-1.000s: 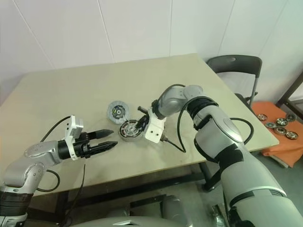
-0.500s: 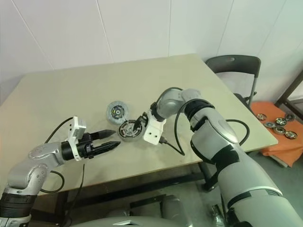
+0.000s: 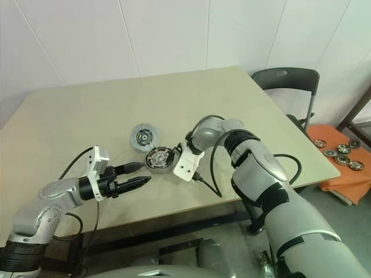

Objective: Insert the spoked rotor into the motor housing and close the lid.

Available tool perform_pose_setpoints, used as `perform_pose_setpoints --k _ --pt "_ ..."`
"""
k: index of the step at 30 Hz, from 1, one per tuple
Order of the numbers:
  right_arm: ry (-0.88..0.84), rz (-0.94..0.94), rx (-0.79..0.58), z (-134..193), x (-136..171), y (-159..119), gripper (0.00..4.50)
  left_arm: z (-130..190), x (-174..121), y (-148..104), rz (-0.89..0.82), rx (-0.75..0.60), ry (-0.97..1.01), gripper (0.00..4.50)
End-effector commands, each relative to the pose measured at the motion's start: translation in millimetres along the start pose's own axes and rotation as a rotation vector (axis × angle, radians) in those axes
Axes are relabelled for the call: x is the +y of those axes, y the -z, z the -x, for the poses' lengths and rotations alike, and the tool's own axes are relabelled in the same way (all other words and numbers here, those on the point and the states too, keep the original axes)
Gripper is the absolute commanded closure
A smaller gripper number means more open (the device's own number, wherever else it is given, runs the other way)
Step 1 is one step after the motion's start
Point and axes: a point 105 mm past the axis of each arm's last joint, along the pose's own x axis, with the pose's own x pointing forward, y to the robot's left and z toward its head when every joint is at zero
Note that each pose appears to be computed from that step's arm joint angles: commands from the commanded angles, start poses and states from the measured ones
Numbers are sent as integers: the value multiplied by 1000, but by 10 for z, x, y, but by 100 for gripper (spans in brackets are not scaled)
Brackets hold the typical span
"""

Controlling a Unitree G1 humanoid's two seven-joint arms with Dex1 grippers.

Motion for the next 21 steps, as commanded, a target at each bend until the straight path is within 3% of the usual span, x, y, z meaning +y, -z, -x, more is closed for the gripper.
perform_pose_setpoints --k 1,7,14,18,21 --pt "71 -1 -6 31 -182 -23 124 -4 -43 -82 -21 -20 19 121" --pt "123 -4 40 51 -347 23 124 -26 -50 -74 -17 -25 19 121" --pt "81 -4 67 14 -234 70 124 -38 -44 -75 -15 -34 7 121" --pt "74 -5 66 9 -223 69 211 -32 -48 -64 -11 -35 3 121" --pt "61 -4 58 5 -207 57 314 -32 -49 -64 -9 -37 1 121"
